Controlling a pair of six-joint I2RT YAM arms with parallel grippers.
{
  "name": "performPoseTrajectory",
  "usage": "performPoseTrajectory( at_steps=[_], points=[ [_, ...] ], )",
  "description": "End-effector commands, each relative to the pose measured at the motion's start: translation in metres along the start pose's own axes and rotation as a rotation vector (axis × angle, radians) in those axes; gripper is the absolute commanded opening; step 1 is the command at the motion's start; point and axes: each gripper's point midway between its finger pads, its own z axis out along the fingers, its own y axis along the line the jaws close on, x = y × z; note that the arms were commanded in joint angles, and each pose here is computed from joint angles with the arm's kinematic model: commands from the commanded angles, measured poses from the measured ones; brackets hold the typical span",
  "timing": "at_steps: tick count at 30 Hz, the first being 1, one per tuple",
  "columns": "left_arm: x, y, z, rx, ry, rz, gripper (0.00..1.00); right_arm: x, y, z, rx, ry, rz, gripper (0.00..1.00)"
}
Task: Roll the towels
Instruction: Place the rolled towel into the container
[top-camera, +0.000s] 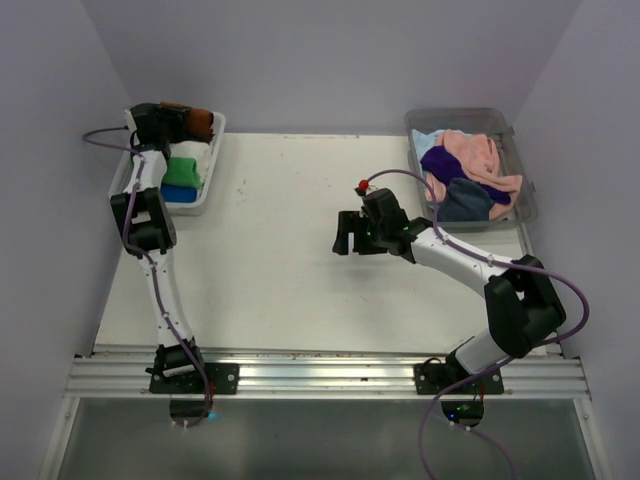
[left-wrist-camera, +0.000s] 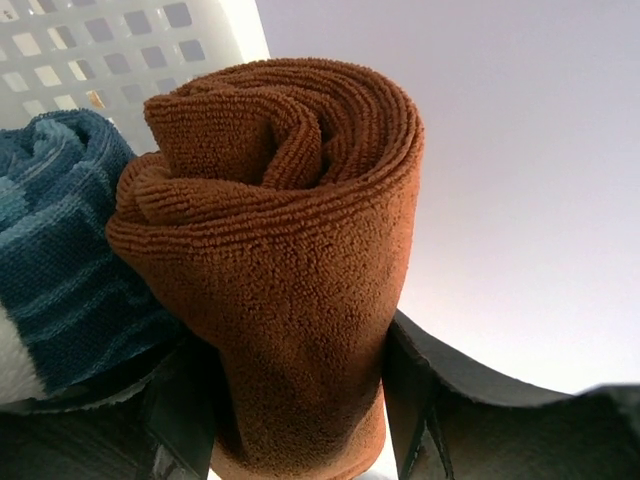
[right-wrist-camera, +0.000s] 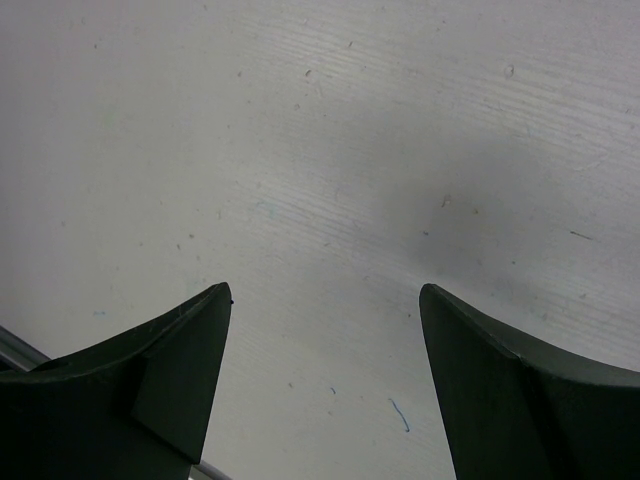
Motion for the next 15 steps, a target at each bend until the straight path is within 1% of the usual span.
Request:
performPoseTrajectory(
  at_steps=[1, 7, 13, 15],
  points=[
    [-0.011, -0.020, -0.016, 0.015, -0.022, -0.005, 0.65, -0.016, 0.006, -0.008, -0.017, -0.043, -0.014, 0.79],
    [-0.012, -0.030, -0.031, 0.018, -0.025, -0.004, 0.73, -0.017, 0.006, -0.011, -0.016, -0.052, -0.016, 0.79],
    [-0.012, -0.032, -0.038, 0.012, -0.023, -0.011, 0.76, -0.019, 0.008, -0.016, -0.023, -0.064, -0.018, 0.79],
    [-0.015, -0.038, -0.042, 0.039, -0.032, -0.017, 0.76, -0.020, 0.007, -0.017, -0.021, -0.068, -0.019, 0.79]
  ],
)
